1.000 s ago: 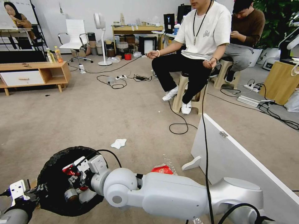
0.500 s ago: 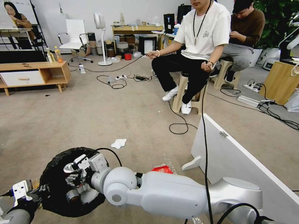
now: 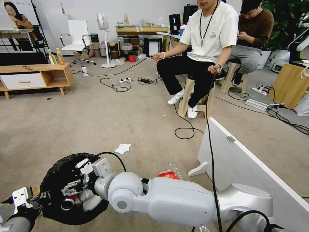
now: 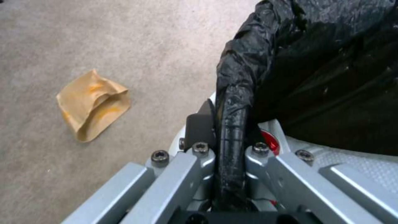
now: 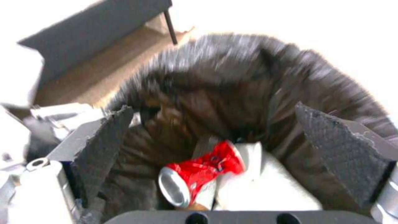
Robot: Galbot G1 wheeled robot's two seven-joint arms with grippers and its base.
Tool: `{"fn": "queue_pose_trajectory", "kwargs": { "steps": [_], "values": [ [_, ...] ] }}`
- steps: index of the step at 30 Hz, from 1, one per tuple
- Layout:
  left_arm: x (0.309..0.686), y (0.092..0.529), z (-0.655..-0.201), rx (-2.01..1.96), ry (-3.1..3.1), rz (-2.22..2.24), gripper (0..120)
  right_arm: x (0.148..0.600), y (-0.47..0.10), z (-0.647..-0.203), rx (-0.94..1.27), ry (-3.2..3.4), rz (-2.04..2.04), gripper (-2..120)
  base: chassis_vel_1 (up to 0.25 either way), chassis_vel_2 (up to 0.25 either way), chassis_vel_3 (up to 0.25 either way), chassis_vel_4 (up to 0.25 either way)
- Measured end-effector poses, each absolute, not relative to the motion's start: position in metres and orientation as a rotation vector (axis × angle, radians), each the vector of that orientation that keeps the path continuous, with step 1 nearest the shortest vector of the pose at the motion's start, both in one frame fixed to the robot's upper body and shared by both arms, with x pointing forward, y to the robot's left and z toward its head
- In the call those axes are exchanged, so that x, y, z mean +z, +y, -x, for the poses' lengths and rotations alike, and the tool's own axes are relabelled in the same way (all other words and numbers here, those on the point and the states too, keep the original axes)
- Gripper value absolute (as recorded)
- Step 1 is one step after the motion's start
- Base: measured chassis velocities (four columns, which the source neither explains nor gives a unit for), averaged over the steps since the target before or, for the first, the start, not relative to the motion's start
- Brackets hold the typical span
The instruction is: Pick up the trash bin and place the garbage on the floor into it.
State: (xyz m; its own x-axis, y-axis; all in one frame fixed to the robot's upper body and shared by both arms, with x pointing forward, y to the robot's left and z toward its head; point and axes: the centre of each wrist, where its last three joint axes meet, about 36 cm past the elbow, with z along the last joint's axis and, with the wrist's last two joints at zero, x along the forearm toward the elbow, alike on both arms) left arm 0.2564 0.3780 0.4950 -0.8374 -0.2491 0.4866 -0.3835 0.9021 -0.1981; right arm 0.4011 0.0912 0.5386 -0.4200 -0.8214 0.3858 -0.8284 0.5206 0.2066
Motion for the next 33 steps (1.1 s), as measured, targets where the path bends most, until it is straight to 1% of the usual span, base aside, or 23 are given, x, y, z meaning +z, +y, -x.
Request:
{"fn": "queue_pose_trajectory", "kwargs": {
  "steps": [2,8,15,23,25,29,31,32,33],
  "values": [
    [0.491,0.384,-0.254,0.389,-2.588,-0.483,2,0.551,0.083,-0.400,-0.017,-2.348,-1.366,100,0.000,0.000,0.000,0.000],
    [0.488,0.388,-0.251,0.378,-2.571,-0.505,2,0.568,0.063,-0.404,-0.084,-2.399,-1.365,100,0.000,0.000,0.000,0.000],
    [0.485,0.389,-0.249,0.375,-2.557,-0.515,2,0.584,0.046,-0.410,-0.160,-2.445,-1.359,100,0.000,0.000,0.000,0.000],
    [0.482,0.389,-0.247,0.372,-2.546,-0.521,2,0.608,0.026,-0.421,-0.301,-2.528,-1.362,100,0.000,0.000,0.000,0.000],
    [0.482,0.390,-0.245,0.371,-2.540,-0.534,2,0.620,0.011,-0.428,-0.403,-2.589,-1.342,100,0.000,0.000,0.000,0.000],
    [0.482,0.392,-0.242,0.368,-2.536,-0.549,2,0.626,-0.008,-0.435,-0.466,-2.644,-1.300,100,0.000,0.000,0.000,0.000],
    [0.481,0.395,-0.238,0.359,-2.530,-0.569,2,0.630,-0.046,-0.441,-0.547,-2.736,-1.198,100,0.000,0.000,0.000,0.000],
    [0.481,0.395,-0.238,0.359,-2.530,-0.569,2,0.630,-0.046,-0.441,-0.547,-2.736,-1.198,100,0.000,0.000,0.000,0.000],
    [0.480,0.395,-0.236,0.349,-2.526,-0.581,2,0.628,-0.075,-0.443,-0.565,-2.812,-1.109,100,0.000,0.000,0.000,0.000]
  ]
}}
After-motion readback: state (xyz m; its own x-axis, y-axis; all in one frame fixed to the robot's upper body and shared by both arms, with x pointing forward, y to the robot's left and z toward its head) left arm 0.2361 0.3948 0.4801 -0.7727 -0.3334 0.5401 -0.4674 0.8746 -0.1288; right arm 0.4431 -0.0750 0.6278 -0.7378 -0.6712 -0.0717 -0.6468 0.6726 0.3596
